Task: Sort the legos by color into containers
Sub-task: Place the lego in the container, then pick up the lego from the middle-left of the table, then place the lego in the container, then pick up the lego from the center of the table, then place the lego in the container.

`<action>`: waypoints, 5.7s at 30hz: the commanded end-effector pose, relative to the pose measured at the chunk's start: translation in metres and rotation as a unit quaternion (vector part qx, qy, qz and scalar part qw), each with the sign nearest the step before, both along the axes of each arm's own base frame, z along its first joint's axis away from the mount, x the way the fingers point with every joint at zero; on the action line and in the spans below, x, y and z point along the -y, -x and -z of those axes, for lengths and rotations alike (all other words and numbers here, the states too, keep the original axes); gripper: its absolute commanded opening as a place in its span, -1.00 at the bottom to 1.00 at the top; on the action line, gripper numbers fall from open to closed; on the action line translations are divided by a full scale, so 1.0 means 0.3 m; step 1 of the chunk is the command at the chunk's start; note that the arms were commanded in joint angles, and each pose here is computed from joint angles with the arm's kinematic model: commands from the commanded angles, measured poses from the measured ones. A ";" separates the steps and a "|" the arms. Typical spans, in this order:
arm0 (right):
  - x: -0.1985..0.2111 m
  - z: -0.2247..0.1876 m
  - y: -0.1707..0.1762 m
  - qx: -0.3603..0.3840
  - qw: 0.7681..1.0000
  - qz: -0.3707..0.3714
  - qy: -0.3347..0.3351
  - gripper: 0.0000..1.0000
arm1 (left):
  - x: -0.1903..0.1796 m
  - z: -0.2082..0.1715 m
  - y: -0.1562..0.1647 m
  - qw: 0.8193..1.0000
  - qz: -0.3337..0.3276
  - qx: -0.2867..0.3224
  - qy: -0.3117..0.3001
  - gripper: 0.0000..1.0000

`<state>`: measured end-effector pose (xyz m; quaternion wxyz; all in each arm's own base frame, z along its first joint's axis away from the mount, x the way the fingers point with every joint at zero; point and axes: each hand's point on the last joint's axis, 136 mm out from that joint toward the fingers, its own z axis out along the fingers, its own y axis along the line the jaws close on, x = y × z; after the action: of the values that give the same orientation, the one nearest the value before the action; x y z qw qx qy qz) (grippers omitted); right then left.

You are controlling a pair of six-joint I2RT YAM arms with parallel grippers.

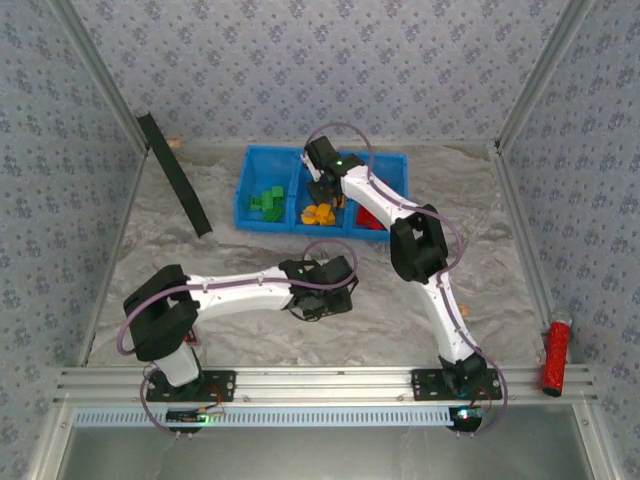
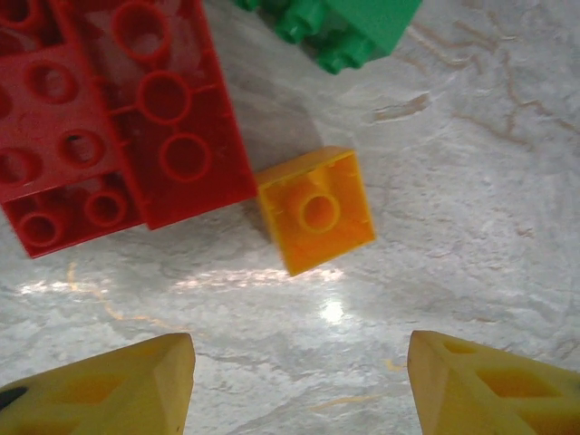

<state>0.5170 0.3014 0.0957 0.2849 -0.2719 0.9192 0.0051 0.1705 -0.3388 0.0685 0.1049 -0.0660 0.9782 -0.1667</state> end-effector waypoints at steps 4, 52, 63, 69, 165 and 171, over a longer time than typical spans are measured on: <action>0.023 -0.034 -0.038 0.015 1.000 -0.016 0.011 -0.03 | 0.019 0.008 -0.021 0.999 -0.013 -0.012 -0.031 0.29; 0.644 -0.443 0.333 0.118 0.976 0.157 -0.094 -0.09 | -0.003 0.149 -0.219 0.992 -0.041 -0.039 -0.111 -0.21; 0.697 -0.485 0.380 0.115 0.973 0.175 -0.096 -0.08 | 0.011 0.176 -0.101 0.990 0.002 -0.085 -0.109 -0.47; 0.698 -0.470 0.416 0.097 0.974 0.175 -0.110 -0.08 | 0.006 0.076 -0.081 0.994 0.017 -0.072 -0.086 -0.50; -0.370 -0.439 0.214 0.090 0.957 -0.252 -0.114 -0.52 | -0.887 -0.489 -0.234 0.971 -0.169 0.160 -0.052 0.31; -0.445 -0.320 0.100 0.111 0.957 -0.256 -0.075 -0.51 | -0.947 -0.497 -0.145 0.970 -0.178 0.152 -0.065 0.33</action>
<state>0.4817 0.4334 0.2015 0.3965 -0.4585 0.7810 0.1503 0.2296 -0.0630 0.2165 0.2983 -0.1960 0.9291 -0.0972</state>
